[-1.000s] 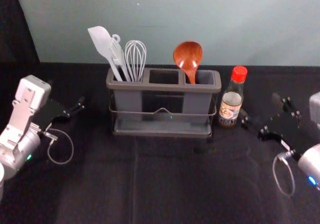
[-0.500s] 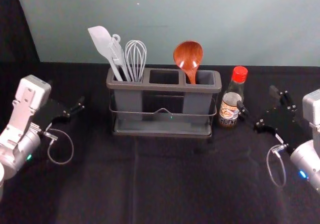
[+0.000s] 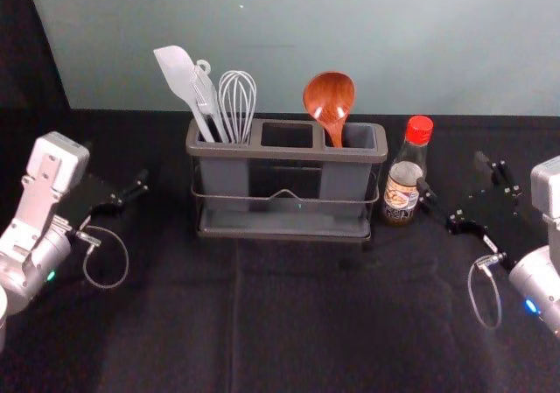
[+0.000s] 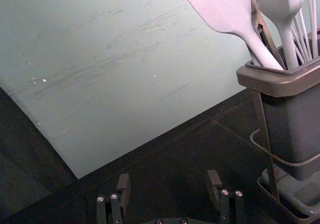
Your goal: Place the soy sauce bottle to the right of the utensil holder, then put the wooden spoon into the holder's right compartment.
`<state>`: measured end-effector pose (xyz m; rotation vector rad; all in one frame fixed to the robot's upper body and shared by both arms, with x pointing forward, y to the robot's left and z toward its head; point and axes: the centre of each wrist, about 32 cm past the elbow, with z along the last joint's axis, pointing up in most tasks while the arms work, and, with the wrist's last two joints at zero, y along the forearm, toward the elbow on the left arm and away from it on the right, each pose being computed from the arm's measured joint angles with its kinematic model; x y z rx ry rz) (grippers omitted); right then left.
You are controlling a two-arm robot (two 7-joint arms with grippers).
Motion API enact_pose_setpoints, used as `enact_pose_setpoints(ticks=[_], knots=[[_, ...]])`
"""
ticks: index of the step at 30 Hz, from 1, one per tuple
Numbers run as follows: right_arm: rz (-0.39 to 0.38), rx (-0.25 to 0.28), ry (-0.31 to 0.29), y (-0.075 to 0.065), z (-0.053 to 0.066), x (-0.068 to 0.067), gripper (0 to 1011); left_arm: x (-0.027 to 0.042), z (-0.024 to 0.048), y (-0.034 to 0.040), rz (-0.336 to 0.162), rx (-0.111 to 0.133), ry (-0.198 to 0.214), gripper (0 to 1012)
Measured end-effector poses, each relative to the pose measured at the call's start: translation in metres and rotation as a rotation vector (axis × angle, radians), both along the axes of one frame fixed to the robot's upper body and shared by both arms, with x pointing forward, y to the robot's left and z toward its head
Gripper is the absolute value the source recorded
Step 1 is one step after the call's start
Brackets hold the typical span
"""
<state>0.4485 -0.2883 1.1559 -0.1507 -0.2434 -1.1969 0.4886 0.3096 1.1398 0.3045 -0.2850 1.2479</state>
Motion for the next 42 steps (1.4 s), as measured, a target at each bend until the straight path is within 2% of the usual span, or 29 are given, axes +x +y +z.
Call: enact_pose_setpoints(ticks=[42], knots=[[0.0,-0.001,-0.004,0.0004,0.0001,0.0001,1002,0.0,0.0,0.0,0.0,0.0,0.0,1005]])
